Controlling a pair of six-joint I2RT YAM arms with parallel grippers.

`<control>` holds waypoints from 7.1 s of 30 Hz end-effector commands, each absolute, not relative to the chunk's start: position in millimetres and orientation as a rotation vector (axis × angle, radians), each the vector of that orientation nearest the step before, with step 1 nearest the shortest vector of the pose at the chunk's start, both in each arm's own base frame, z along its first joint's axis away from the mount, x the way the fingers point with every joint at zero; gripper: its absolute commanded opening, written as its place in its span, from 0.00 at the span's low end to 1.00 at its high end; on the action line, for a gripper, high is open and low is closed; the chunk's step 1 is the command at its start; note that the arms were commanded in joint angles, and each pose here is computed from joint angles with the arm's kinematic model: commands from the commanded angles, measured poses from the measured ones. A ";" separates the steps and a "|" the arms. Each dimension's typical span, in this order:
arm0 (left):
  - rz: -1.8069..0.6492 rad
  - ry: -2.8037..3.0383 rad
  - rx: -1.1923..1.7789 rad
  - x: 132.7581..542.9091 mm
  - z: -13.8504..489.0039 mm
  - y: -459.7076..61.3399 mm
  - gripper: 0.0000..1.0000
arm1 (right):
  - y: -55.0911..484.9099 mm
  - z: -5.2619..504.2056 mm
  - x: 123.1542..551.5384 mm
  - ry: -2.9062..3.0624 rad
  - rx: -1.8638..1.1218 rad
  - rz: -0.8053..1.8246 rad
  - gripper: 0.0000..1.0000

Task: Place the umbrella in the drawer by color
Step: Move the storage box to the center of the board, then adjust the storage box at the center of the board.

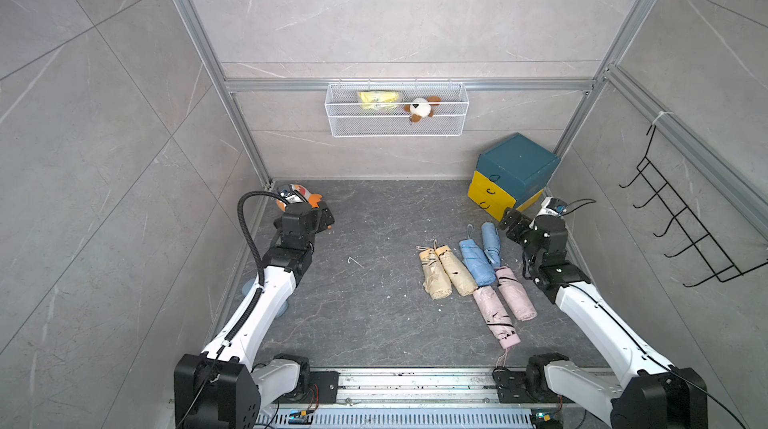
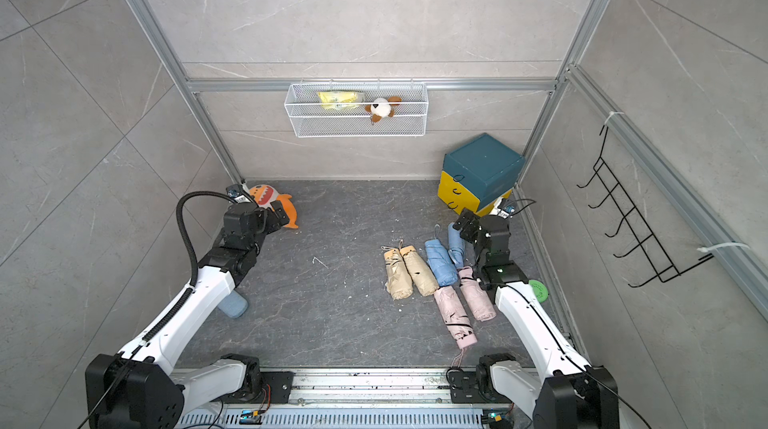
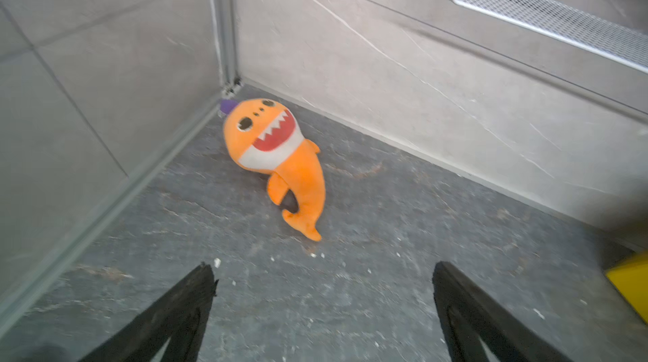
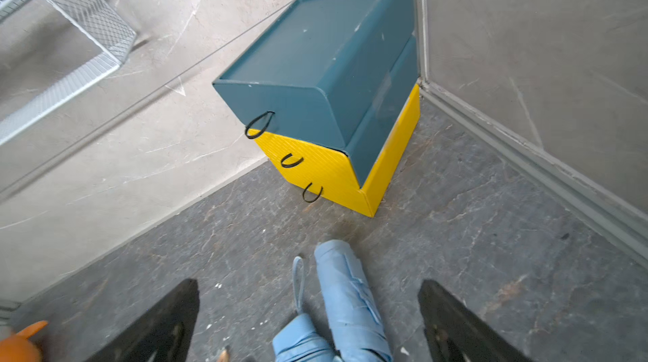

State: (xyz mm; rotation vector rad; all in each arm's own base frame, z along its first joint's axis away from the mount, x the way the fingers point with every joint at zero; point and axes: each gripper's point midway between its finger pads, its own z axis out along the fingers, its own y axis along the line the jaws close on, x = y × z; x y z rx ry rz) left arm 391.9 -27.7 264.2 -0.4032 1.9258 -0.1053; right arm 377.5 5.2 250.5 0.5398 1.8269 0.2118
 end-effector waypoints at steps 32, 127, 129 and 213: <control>-0.567 2.226 0.229 358.0 193.6 -263.9 1.00 | -110.4 282.8 466.1 1.545 1.063 0.203 1.00; -0.624 2.269 -0.003 382.7 186.9 -221.3 1.00 | -1.6 186.6 658.1 1.926 0.429 0.958 0.97; -0.633 2.261 -0.005 385.3 190.7 -221.5 1.00 | 11.8 189.3 658.6 1.937 0.386 0.980 0.97; -0.612 2.288 -0.228 400.4 218.9 -151.2 0.97 | 296.7 244.7 354.1 2.153 -0.489 0.705 0.82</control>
